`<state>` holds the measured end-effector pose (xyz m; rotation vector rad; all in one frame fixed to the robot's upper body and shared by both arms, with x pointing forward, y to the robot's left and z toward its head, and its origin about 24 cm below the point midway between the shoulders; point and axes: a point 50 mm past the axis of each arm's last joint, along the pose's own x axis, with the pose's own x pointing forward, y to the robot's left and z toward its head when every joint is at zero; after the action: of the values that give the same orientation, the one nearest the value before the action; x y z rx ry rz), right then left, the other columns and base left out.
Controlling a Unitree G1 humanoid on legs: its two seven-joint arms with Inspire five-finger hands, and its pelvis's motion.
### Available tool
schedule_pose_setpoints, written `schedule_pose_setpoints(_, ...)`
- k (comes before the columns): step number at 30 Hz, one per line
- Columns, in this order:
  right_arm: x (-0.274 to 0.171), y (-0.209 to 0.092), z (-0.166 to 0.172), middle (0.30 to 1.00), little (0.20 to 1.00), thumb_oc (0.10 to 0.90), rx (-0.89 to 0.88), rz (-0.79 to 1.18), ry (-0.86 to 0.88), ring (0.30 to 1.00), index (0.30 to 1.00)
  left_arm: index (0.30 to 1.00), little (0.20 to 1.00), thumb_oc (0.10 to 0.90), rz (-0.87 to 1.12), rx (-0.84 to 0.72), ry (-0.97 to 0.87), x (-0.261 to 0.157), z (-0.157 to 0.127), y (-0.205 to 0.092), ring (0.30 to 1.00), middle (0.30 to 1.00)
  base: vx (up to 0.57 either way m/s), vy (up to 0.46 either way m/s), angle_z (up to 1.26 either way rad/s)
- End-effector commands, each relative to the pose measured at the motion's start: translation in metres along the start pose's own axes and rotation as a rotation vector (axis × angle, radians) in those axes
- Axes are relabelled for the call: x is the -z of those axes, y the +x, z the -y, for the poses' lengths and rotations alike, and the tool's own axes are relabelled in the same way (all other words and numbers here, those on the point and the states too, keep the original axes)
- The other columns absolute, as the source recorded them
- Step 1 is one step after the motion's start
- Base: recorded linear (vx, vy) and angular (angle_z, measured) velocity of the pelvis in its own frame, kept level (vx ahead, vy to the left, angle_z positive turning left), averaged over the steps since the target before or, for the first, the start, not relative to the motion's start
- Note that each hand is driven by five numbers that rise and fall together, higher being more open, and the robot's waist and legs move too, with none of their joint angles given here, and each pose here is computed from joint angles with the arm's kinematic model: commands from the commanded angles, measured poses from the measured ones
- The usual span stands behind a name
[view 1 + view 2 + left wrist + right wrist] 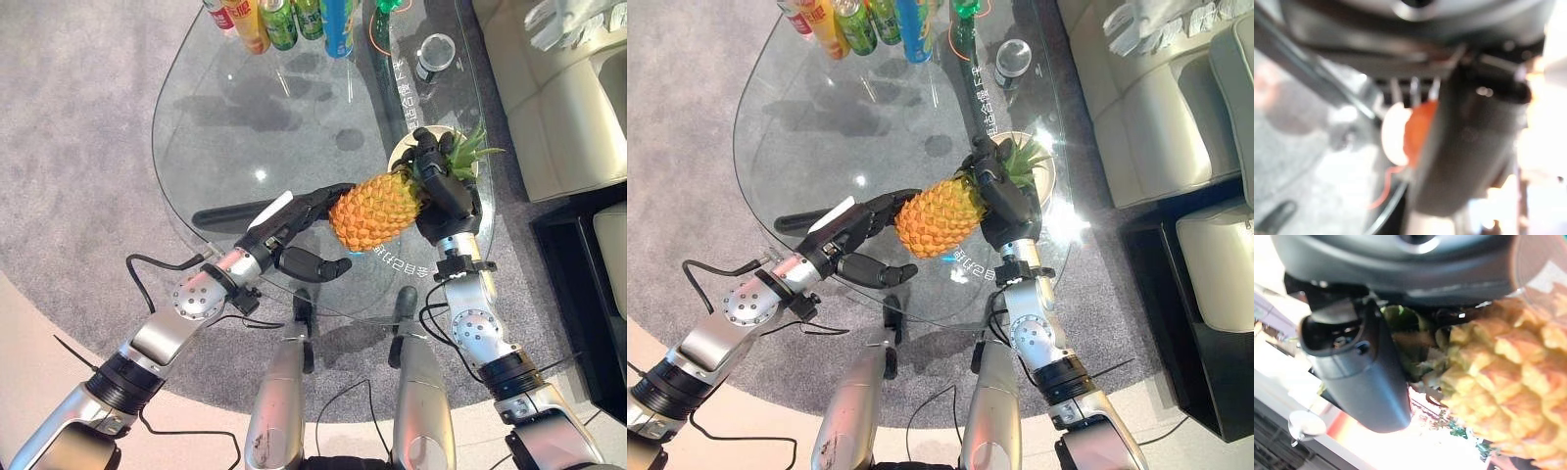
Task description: Pick up the fruit to the plate
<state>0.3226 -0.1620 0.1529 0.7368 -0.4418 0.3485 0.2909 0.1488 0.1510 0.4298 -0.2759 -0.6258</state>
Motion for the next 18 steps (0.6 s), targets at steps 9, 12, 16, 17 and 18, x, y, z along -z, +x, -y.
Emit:
schedule_pose_setpoints(9, -0.075, 0.024, -0.077, 0.3, 0.2, 0.1, -0.306, 0.358, -0.454, 0.3, 0.3, 0.9, 0.9, 0.8, 0.141, -0.11, 0.043, -0.034, -0.011, -0.004, 0.9, 0.9, 0.0, 0.0, 0.0)
schedule_pose_setpoints(12, -0.08, 0.023, -0.079, 0.3, 0.2, 0.1, -0.291, 0.38, -0.527, 0.3, 0.3, 0.9, 0.9, 0.8, 0.099, -0.158, 0.039, -0.026, -0.015, -0.007, 0.9, 0.9, 0.0, 0.0, 0.0)
schedule_pose_setpoints(16, -0.086, 0.025, -0.078, 0.3, 0.2, 0.1, -0.259, 0.407, -0.619, 0.3, 0.3, 0.9, 0.9, 0.8, 0.013, -0.22, 0.041, -0.008, -0.018, -0.008, 0.9, 0.9, 0.0, 0.0, 0.0)
schedule_pose_setpoints(17, -0.087, 0.026, -0.078, 0.3, 0.2, 0.1, -0.249, 0.413, -0.642, 0.3, 0.3, 0.9, 0.9, 0.8, -0.011, -0.238, 0.03, -0.004, -0.019, -0.009, 0.9, 0.9, 0.0, 0.0, 0.0)
schedule_pose_setpoints(18, -0.088, 0.027, -0.078, 0.3, 0.2, 0.1, -0.243, 0.418, -0.661, 0.3, 0.3, 0.9, 0.9, 0.8, -0.03, -0.254, 0.025, 0.0, -0.019, -0.009, 0.9, 0.9, 0.0, 0.0, 0.0)
